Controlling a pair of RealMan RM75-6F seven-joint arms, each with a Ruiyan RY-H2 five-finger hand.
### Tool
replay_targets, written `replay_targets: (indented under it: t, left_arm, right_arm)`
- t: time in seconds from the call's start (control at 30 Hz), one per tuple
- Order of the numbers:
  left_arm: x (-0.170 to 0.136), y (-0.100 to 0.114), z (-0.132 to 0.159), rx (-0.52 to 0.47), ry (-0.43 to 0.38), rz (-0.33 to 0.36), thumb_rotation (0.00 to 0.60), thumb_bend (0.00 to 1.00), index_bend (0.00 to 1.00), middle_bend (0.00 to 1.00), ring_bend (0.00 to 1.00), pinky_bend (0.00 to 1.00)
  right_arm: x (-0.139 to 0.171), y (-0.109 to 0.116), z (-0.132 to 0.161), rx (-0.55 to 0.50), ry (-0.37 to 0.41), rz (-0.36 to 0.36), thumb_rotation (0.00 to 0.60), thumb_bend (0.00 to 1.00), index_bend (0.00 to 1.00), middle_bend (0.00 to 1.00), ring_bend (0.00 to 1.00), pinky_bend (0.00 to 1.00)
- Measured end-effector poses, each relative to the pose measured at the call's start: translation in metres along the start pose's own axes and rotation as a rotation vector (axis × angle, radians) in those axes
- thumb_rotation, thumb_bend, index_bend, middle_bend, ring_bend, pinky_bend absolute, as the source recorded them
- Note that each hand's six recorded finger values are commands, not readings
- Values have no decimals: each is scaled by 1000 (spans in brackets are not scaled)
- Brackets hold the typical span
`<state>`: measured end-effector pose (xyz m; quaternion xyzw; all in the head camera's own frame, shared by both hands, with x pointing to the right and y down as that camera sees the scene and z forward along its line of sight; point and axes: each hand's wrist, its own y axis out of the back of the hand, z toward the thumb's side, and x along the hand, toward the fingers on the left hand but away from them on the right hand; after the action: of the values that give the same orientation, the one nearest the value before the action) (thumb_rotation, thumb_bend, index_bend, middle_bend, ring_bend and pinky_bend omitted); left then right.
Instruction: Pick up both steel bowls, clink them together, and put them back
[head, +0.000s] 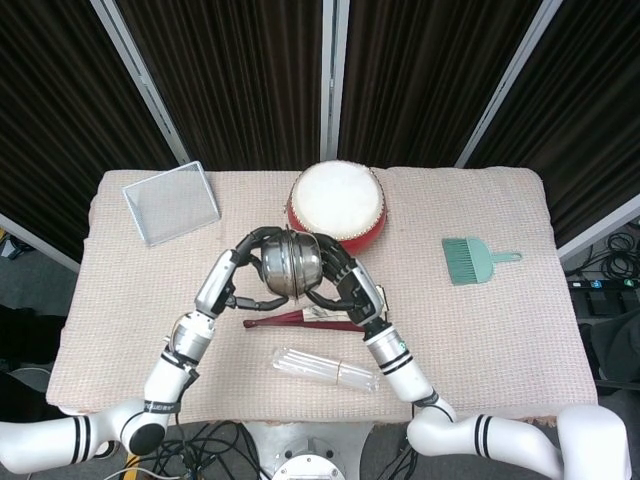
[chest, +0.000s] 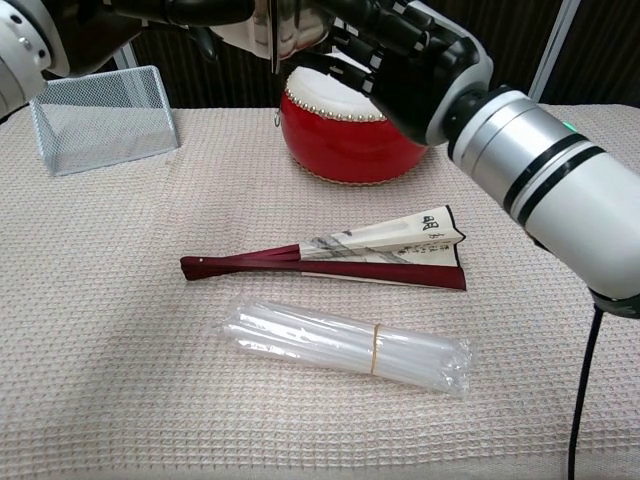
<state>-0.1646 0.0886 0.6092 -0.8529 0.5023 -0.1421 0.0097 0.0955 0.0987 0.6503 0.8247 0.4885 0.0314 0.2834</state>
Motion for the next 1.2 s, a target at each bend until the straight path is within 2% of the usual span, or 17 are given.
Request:
replay_targets:
  t: [0.13,0.27,0.37,0.47,0.57,0.67,0.7,0.77,0.9,1.0,1.1,1.2]
  left_arm:
    - [-2,5,0,15,5,17,600,202,447,431,394,585]
    - [-8,22,0,51,6,49,600,203,447,430,394,585]
    - [-18,44,-9,136,24,80,600,204,447,430,394,585]
    - [-30,67,-28,267,73,94,600,205,447,427,393,585]
    - [-45,94,-51,445,158,70,600,206,447,425,392,585]
    - [-59,125,-72,659,243,41,600,206,447,426,393,585]
    - [-63,133,-80,732,273,24,600,206,447,426,393,585]
    - [-67,138,-91,826,317,-15,600,206,448,428,393,585]
    - [-67,144,-111,1028,385,-110,600,207,447,427,392,581]
    - [-63,144,-120,1156,406,-170,600,206,413,401,379,568]
    - [-56,142,-127,1265,412,-219,600,205,397,388,373,561]
    - [-47,137,-133,1343,420,-262,600,203,392,387,370,556]
  right_arm:
    - [1,-1,0,-1,7,1,600,204,489,393,305,351]
    - [14,22,8,31,32,-55,600,207,484,389,300,351]
    - [35,48,12,109,35,-115,600,207,474,381,292,351]
    - [58,73,14,238,23,-174,600,213,473,382,291,351]
    - [87,97,16,410,-15,-236,600,222,462,382,291,352]
    - [121,117,20,605,-84,-293,600,221,455,383,289,350]
    - [138,126,22,703,-127,-317,600,221,453,382,289,345]
    - [153,132,23,797,-175,-337,600,221,448,377,284,333]
    - [187,146,25,1036,-320,-383,600,221,435,368,277,320]
    - [205,153,25,1172,-427,-413,600,222,431,364,272,311]
    - [218,159,25,1260,-533,-438,600,221,421,357,266,303]
    - [226,163,21,1278,-617,-456,600,221,416,352,262,299]
